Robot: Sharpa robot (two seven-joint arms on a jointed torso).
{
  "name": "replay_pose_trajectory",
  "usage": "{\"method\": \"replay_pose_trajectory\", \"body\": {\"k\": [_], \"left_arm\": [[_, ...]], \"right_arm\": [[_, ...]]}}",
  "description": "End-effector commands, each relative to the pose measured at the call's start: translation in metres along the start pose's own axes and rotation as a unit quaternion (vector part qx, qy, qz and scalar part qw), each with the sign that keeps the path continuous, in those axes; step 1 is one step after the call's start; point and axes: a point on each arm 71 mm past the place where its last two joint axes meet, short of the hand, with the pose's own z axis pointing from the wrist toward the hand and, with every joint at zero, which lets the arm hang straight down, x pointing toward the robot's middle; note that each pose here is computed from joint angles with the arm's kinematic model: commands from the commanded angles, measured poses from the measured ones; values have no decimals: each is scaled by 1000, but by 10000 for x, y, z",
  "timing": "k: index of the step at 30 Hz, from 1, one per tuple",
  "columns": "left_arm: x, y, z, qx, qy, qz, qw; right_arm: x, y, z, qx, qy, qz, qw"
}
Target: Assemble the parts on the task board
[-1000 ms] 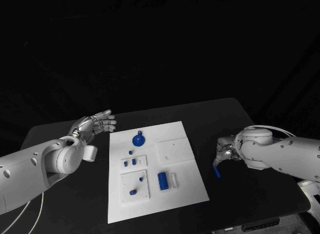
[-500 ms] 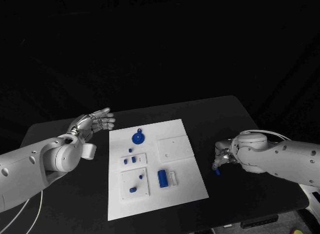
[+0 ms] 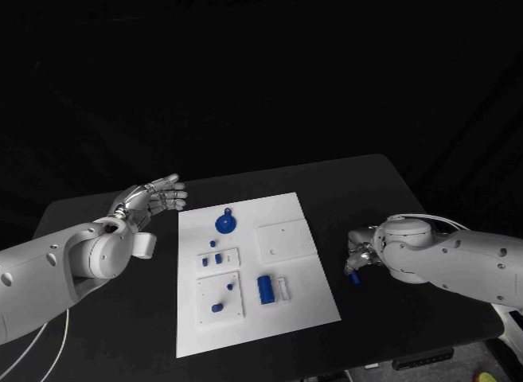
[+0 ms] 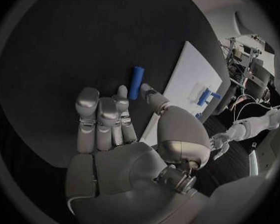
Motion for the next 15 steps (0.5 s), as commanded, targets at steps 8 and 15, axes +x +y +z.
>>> {"method": "replay_pose_trajectory", "body": {"k": [8,15], "left_arm": [[9,-10,-4,3,6,-4,1000],[22,-9,-2,2,8,-5,1000]], "right_arm": [[379,175,80,-13,34,-35,999],[476,281,101,-20,44,-38,998]]}}
